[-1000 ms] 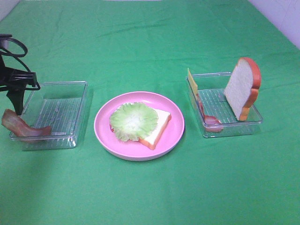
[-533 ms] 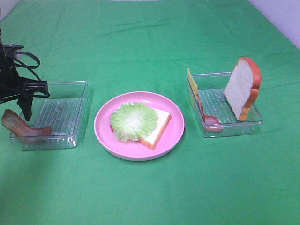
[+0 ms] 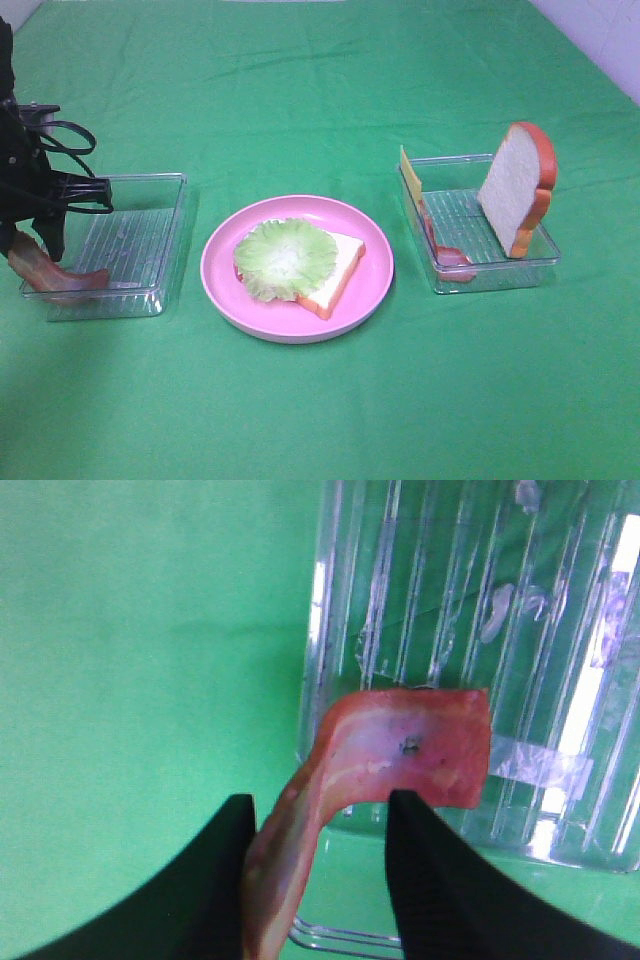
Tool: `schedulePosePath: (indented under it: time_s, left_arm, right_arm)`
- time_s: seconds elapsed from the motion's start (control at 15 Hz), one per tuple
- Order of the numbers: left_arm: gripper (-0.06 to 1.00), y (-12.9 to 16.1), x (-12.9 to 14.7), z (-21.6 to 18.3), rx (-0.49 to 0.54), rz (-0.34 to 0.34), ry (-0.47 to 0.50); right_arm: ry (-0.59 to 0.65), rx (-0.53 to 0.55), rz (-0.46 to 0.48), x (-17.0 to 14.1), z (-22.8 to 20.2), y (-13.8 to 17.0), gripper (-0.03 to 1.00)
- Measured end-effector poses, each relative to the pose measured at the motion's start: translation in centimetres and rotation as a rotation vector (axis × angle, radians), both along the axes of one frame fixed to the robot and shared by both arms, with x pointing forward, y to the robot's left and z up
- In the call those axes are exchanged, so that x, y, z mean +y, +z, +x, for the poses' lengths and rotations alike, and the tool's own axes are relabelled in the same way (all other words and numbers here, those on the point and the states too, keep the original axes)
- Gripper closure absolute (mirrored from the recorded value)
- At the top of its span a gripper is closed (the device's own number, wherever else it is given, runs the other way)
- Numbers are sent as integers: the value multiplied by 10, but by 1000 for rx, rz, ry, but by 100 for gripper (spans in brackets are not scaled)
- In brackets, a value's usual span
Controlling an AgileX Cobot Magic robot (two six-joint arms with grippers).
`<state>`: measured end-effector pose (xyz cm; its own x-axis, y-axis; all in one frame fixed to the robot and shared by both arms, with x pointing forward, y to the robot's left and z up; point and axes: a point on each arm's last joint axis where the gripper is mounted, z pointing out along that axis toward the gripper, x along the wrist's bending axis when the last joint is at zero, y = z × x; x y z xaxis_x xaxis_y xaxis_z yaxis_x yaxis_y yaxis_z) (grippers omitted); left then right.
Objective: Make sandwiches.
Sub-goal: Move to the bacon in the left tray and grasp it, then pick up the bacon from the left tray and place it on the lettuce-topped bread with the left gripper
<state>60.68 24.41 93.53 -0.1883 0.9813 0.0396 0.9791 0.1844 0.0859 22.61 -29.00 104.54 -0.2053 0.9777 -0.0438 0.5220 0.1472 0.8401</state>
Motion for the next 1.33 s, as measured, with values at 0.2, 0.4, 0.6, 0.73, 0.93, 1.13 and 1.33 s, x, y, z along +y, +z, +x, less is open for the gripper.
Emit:
schedulePosePath:
  time_s: [0.2,0.4,0.6,0.73,0.93,1.13,1.33]
  left_arm:
    - [74,0,0,0,0,-3,5]
    - [94,0,-2,0,4,-22,17]
    - [94,4,-4,0,0,-49,29]
    - [94,30,-12,6,-51,-134,14]
    - [94,78,-31,15,-182,-345,-48]
    - [94,98,-53,20,-269,-600,-110]
    - [94,98,-93,22,-310,-836,-203]
  right_arm:
    - [0,0,0,0,0,0,21]
    - [0,0,0,0,0,0,21]
    - [0,0,0,0,0,0,21]
    - [0,0,0,0,0,0,21]
    - [0,0,0,0,0,0,21]
    - [0,0,0,0,0,0,21]
    - [0,0,0,0,0,0,21]
